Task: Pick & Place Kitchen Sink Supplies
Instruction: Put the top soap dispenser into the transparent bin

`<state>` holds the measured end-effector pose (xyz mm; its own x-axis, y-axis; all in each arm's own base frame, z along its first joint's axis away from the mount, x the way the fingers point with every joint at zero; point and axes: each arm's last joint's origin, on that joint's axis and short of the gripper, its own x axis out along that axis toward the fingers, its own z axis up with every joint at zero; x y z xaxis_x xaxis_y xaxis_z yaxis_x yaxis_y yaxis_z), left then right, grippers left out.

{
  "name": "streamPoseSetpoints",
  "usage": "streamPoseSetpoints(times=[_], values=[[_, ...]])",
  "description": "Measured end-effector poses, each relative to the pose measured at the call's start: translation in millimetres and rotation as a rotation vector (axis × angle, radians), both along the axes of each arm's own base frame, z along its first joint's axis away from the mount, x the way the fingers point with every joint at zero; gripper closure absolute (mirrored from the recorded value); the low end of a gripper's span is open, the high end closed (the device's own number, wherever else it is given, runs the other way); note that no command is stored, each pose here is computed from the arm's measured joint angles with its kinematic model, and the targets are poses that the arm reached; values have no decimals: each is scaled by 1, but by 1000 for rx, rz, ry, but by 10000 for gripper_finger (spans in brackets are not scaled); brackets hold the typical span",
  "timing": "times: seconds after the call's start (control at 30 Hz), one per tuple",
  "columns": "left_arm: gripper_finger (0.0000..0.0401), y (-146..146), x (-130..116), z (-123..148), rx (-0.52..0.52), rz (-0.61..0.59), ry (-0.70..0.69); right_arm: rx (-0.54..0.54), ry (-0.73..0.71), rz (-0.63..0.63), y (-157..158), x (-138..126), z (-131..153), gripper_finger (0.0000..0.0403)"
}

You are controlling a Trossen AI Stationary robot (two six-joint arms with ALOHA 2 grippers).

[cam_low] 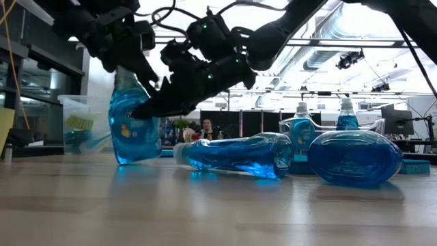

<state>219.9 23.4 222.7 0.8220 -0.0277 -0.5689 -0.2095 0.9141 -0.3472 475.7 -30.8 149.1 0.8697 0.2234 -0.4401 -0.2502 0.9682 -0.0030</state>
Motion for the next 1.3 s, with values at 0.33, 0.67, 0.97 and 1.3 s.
streamPoseSetpoints(times=[0.33,0.67,0.97,1.3], values=[[192,3,4,25,135,0,-76,-126,-3,-128,16,2,0,315],[192,5,-6,69,280,69,-16,-112,-36,-212,14,3,5,315],[192,3,-37,89,294,115,42,-133,4,-226,12,0,3,316],[192,0,-95,114,323,274,-57,-200,34,-335,6,-5,15,316]])
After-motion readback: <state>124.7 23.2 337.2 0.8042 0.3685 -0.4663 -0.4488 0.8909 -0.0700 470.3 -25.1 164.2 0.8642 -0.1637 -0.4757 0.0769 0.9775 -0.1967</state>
